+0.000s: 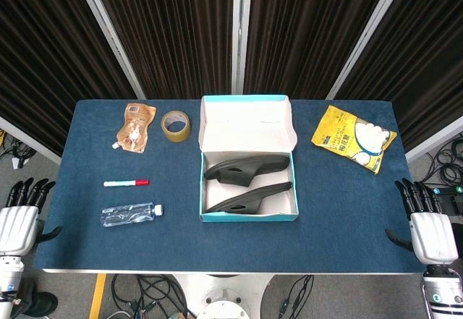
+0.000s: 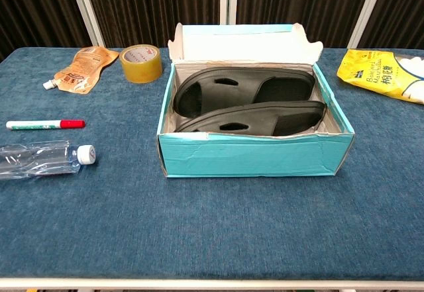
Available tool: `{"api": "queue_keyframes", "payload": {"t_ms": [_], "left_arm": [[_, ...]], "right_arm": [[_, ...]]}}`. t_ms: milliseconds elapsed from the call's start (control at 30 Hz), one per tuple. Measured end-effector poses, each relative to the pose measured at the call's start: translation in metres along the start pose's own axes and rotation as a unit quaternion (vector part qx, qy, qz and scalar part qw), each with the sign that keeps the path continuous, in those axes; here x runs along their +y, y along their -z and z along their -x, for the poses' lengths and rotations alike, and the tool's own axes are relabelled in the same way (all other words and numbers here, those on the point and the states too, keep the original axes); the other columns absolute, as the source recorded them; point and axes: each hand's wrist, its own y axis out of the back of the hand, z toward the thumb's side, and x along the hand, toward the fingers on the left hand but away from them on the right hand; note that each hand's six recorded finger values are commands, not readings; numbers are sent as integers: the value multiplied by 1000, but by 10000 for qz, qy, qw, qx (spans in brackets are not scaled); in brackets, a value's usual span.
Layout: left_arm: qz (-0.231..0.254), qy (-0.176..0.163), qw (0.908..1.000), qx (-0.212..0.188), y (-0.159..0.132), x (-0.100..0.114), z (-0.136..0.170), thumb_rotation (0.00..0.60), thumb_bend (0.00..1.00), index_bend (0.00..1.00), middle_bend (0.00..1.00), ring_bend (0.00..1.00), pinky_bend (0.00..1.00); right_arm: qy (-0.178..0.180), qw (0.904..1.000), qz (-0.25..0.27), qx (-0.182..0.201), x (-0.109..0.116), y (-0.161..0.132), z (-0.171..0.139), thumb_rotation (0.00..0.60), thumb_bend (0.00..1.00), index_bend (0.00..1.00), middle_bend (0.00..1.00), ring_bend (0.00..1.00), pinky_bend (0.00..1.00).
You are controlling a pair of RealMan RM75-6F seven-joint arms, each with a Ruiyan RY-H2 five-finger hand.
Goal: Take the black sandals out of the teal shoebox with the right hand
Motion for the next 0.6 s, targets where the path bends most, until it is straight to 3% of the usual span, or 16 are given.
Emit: {"api": "queue_keyframes", "payload": {"t_ms": [367,600], "left_arm": [[19,-20,10000,-9,-1,2,2,600,68,122,92,0,46],[25,19,10000,-70,-3,2,2,600,68,123,93,0,46]], "right_arm": [[-15,9998,139,162,2,-5,2,600,26,2,69,2,78],[-128,9973,246,675,2,-24,15,600,26,60,138,50,144]]}}
